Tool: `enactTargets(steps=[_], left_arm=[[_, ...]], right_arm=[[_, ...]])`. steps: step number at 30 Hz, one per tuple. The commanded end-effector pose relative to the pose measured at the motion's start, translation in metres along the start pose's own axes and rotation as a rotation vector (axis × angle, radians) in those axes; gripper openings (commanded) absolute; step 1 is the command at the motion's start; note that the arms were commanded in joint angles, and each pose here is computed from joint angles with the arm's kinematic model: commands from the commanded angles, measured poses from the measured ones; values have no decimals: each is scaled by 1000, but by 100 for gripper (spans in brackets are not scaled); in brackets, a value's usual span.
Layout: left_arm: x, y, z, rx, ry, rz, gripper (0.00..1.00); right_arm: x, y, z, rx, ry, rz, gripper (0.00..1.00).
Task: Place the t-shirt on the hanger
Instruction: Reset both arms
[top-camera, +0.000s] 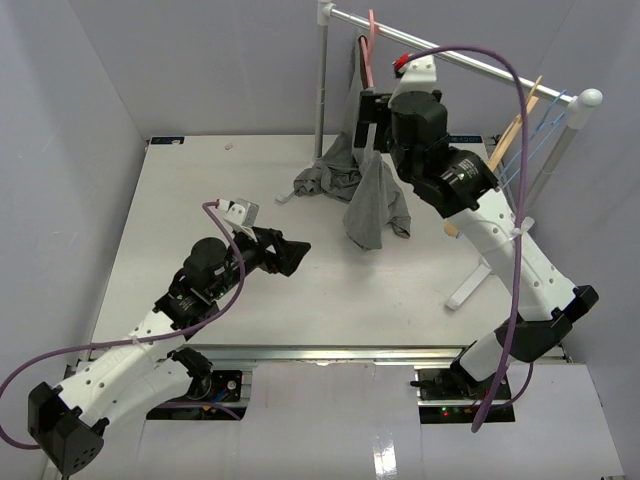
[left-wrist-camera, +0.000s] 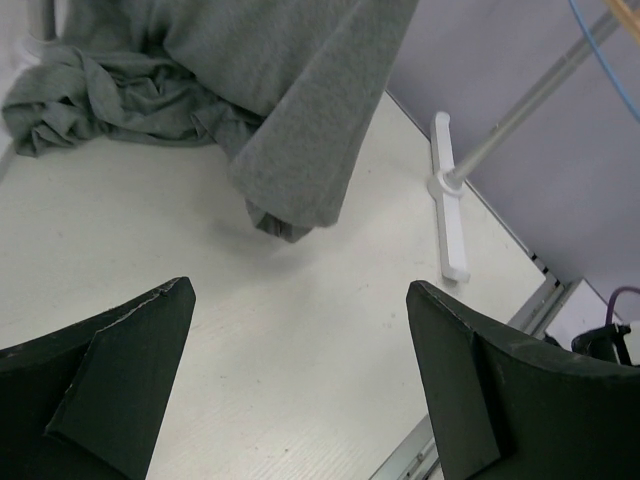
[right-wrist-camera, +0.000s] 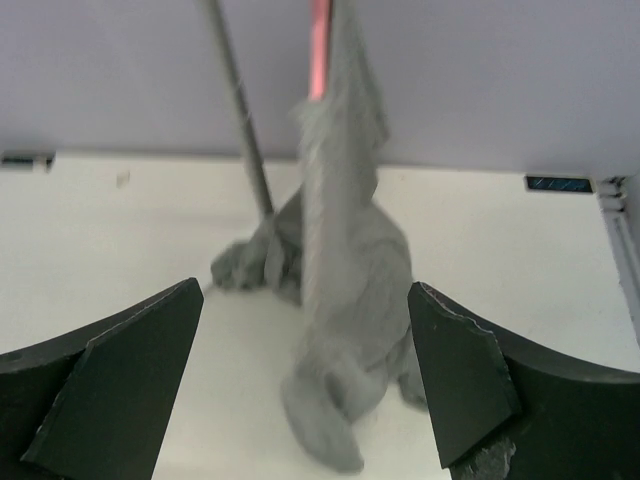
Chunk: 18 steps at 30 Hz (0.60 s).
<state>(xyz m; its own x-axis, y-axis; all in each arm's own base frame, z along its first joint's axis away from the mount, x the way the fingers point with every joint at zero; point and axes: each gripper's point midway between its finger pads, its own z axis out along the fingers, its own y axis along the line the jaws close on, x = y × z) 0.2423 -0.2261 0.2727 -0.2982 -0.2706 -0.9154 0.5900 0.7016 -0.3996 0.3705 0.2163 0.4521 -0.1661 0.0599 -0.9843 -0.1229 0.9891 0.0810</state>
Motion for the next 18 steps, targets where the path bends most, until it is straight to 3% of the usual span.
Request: enactTargets(steps=[1, 9, 14, 18], left_arm=[[0, -19, 4, 123, -25, 17, 98], [23, -10, 2, 111, -7, 17, 98], [39, -13, -4, 131, 12, 19, 98], [41, -13, -15, 119, 0, 42, 98]], right_arm=[[71, 38, -30, -173, 190, -150, 90], [116, 43, -83, -285, 170, -129, 90], [151, 62, -101, -450, 159, -111, 90], [155, 34, -109, -361, 84, -37, 90]])
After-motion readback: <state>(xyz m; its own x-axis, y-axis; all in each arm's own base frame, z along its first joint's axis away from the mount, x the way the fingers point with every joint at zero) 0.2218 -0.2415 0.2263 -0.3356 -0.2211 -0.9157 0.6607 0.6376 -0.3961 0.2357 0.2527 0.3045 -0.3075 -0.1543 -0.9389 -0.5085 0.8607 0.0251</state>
